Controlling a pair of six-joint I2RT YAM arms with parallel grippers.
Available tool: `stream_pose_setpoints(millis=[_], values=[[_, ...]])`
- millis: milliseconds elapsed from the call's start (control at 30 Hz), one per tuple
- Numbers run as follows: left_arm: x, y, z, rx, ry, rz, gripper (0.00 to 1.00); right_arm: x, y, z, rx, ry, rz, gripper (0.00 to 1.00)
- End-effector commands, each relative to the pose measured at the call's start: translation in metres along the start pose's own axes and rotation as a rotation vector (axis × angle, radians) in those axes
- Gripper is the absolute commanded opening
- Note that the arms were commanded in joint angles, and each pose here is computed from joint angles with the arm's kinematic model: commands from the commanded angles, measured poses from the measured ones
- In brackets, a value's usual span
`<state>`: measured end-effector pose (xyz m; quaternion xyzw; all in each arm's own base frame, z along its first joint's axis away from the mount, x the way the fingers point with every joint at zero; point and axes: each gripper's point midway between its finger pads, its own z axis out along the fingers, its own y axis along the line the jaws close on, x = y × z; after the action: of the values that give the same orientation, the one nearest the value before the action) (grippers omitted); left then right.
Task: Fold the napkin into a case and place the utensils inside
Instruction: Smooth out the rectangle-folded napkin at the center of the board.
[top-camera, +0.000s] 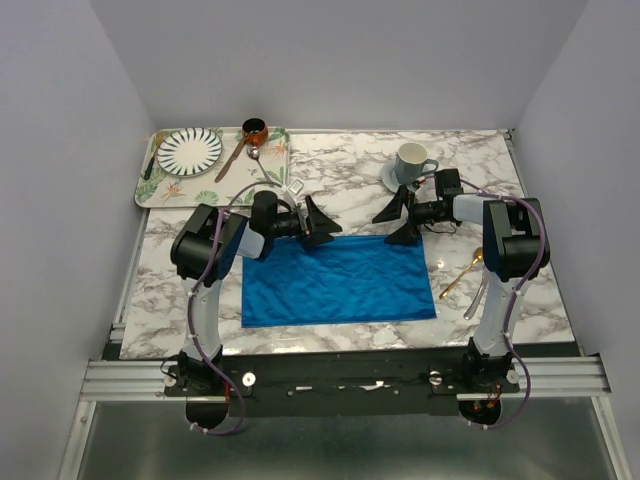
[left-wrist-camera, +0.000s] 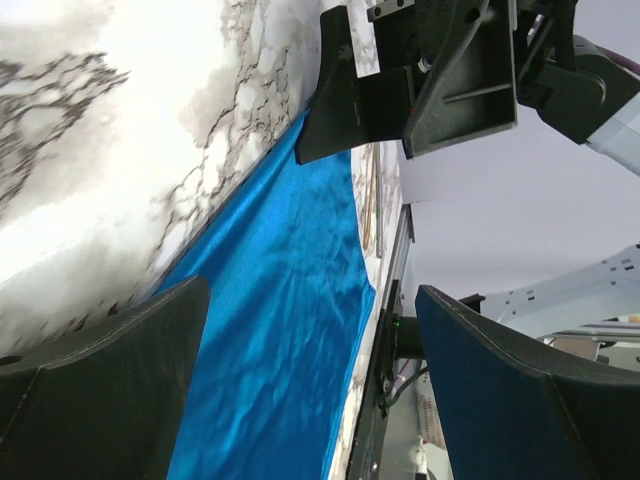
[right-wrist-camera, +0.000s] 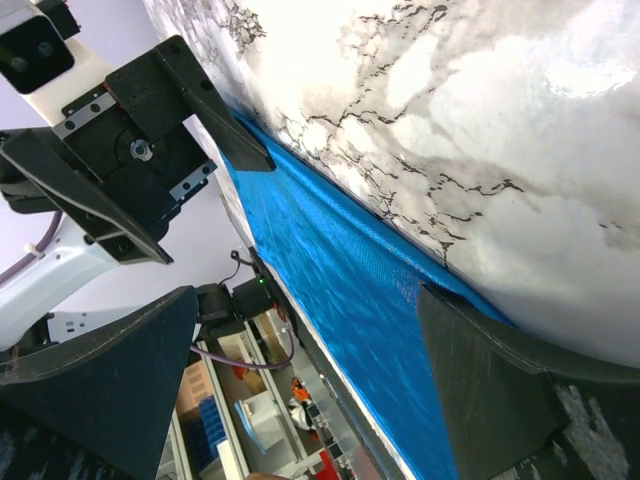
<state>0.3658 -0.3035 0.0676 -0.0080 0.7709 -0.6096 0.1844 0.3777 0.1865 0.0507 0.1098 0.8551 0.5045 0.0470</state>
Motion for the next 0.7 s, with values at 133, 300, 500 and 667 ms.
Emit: stream_pose_setpoints(millis=[133,300,500,667], values=[[0.012,0.048,-0.068,-0.087,-0.028,-0.106,0.99,-0.004,-0.050,0.001,0.161,-0.045,0.031,1.00],[0.009,0.070,-0.103,-0.161,-0.058,-0.083,0.99,-0.004,-0.051,0.000,0.169,-0.044,0.025,1.00],[-0.009,0.085,-0.143,-0.238,-0.116,-0.116,0.99,-0.007,-0.049,-0.003,0.185,-0.050,0.006,1.00],[-0.024,0.065,-0.164,-0.327,-0.069,0.085,0.99,-0.013,-0.026,-0.010,0.144,-0.053,-0.065,1.00]])
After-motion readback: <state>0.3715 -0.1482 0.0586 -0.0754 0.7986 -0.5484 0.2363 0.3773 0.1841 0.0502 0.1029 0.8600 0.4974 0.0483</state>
